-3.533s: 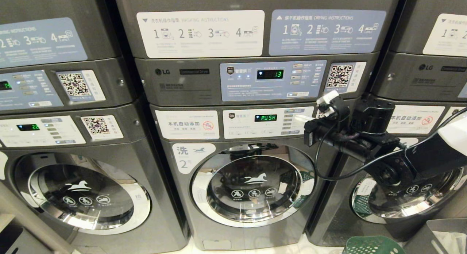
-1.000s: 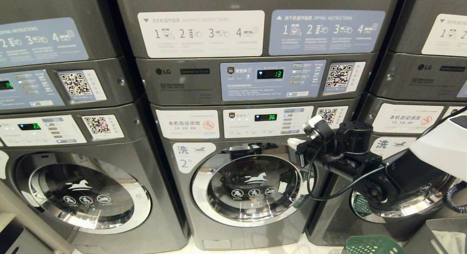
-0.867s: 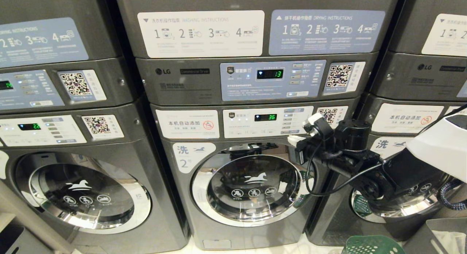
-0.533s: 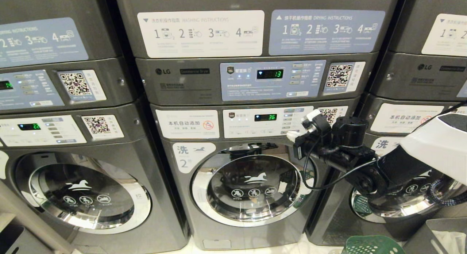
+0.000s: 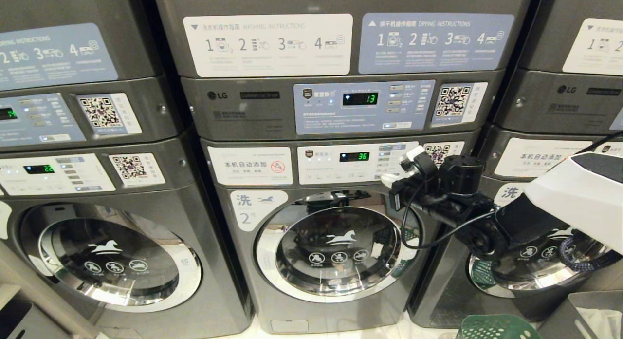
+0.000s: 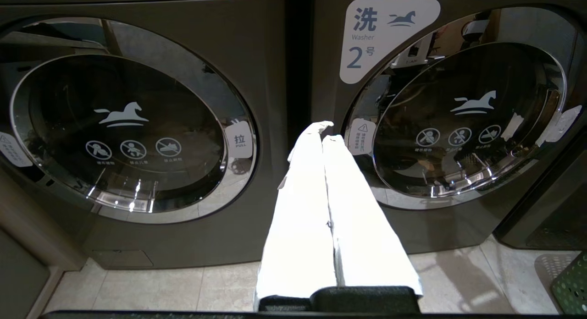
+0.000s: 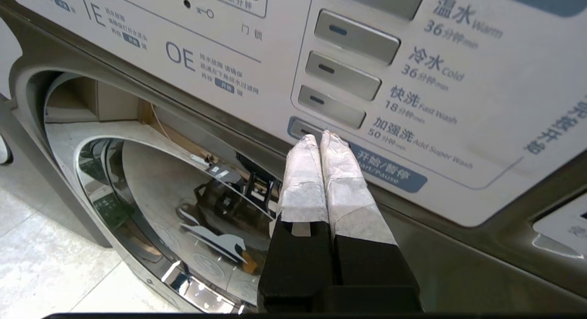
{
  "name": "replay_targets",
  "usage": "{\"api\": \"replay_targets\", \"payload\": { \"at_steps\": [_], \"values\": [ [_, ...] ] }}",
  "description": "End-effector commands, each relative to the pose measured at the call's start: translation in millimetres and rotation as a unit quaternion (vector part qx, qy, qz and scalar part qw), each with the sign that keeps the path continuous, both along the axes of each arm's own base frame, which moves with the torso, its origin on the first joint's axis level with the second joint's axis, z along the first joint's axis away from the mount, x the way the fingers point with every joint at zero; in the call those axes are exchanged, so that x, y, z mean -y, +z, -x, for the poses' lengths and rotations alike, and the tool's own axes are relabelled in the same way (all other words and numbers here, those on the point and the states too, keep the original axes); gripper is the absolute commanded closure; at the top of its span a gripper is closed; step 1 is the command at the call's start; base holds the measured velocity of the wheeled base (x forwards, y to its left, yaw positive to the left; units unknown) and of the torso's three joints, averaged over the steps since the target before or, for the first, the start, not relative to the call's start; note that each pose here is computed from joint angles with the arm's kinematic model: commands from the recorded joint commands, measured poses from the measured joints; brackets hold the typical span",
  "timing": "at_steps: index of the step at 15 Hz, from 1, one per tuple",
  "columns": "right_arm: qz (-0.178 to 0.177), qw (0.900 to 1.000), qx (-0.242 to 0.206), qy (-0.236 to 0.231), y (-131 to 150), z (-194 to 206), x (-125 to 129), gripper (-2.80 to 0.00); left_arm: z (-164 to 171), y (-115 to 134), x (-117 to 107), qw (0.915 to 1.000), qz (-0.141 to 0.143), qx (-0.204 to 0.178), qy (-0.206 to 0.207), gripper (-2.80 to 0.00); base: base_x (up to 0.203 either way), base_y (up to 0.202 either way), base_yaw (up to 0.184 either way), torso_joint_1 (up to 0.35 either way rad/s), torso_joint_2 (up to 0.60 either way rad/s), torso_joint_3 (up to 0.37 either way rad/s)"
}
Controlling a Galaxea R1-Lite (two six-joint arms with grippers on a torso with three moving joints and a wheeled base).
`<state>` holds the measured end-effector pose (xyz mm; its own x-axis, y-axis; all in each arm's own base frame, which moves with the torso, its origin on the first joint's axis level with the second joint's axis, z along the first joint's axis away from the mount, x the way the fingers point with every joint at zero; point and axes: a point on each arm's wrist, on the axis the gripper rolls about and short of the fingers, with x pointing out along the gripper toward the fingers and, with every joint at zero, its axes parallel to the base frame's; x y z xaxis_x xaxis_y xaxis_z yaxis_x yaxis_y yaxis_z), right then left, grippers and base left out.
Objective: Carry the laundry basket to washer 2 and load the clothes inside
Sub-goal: Press the washing machine switch
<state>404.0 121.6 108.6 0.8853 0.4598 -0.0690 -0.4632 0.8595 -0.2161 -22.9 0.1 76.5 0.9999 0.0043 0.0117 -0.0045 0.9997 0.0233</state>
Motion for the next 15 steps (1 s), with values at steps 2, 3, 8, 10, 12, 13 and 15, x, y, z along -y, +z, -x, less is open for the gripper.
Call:
{"api": "replay_targets", "payload": {
  "at_steps": [2, 3, 8, 10, 12, 13, 15],
  "values": [
    [0.0, 1.0, 0.006, 0.001, -2, -5, -2, 0.0, -1, -2, 0, 1.0, 0.0, -0.004, 0.0, 0.0, 0.0, 0.0, 0.0, 0.0, 0.0, 0.0],
    [0.001, 1.0, 0.005, 0.0, -3, -6, -1, 0.0, -1, -2, 0, 1.0, 0.0, -0.004, 0.0, 0.0, 0.0, 0.0, 0.0, 0.0, 0.0, 0.0],
    [0.002, 1.0, 0.001, 0.0, -10, -11, -3, 0.0, -1, -2, 0, 1.0, 0.0, -0.004, 0.0, 0.0, 0.0, 0.0, 0.0, 0.0, 0.0, 0.0],
    [0.0, 1.0, 0.005, 0.0, -9, -14, -4, 0.0, -1, -2, 0, 1.0, 0.0, -0.004, 0.0, 0.0, 0.0, 0.0, 0.0, 0.0, 0.0, 0.0],
    [0.0, 1.0, 0.009, -0.001, -7, -15, -5, 0.0, -1, -2, 0, 1.0, 0.0, -0.004, 0.0, 0.0, 0.0, 0.0, 0.0, 0.0, 0.0, 0.0],
    [-0.001, 1.0, 0.011, -0.001, -6, -15, -4, 0.0, -1, -2, 0, 1.0, 0.0, -0.004, 0.0, 0.0, 0.0, 0.0, 0.0, 0.0, 0.0, 0.0],
    [-0.001, 1.0, 0.009, -0.001, -3, -12, -3, 0.0, -1, -2, 0, 1.0, 0.0, -0.004, 0.0, 0.0, 0.0, 0.0, 0.0, 0.0, 0.0, 0.0]
  ]
}}
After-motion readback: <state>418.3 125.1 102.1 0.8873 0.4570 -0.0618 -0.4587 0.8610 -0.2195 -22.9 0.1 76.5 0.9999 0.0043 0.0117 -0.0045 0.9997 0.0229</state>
